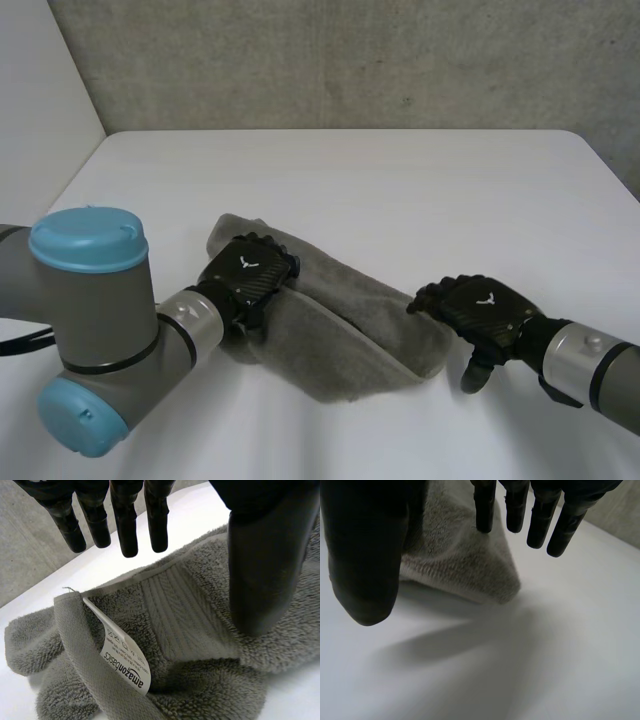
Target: Fold the towel.
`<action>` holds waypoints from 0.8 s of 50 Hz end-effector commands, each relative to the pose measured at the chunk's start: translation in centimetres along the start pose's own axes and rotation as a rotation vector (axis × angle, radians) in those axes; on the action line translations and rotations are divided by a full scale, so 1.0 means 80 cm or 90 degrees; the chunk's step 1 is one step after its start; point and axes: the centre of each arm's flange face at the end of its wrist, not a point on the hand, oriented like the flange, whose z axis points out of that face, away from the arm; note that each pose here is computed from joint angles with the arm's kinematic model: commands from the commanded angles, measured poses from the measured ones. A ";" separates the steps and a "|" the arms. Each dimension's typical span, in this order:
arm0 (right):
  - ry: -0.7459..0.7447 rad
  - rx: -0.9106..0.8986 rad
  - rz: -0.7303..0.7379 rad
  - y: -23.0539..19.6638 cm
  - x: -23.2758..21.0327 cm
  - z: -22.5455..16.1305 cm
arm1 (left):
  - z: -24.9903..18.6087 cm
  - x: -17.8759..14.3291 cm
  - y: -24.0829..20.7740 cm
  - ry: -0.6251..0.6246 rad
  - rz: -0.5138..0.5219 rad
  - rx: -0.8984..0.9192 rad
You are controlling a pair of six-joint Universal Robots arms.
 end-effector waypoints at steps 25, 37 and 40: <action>0.012 0.137 0.001 -0.052 0.017 0.046 | 0.014 -0.034 -0.040 -0.047 0.021 0.063; 0.134 0.463 -0.031 -0.311 0.084 -0.034 | -0.041 -0.140 -0.253 -0.271 0.024 0.377; 0.144 0.580 0.000 -0.359 0.084 -0.082 | -0.082 -0.147 -0.288 -0.300 -0.001 0.444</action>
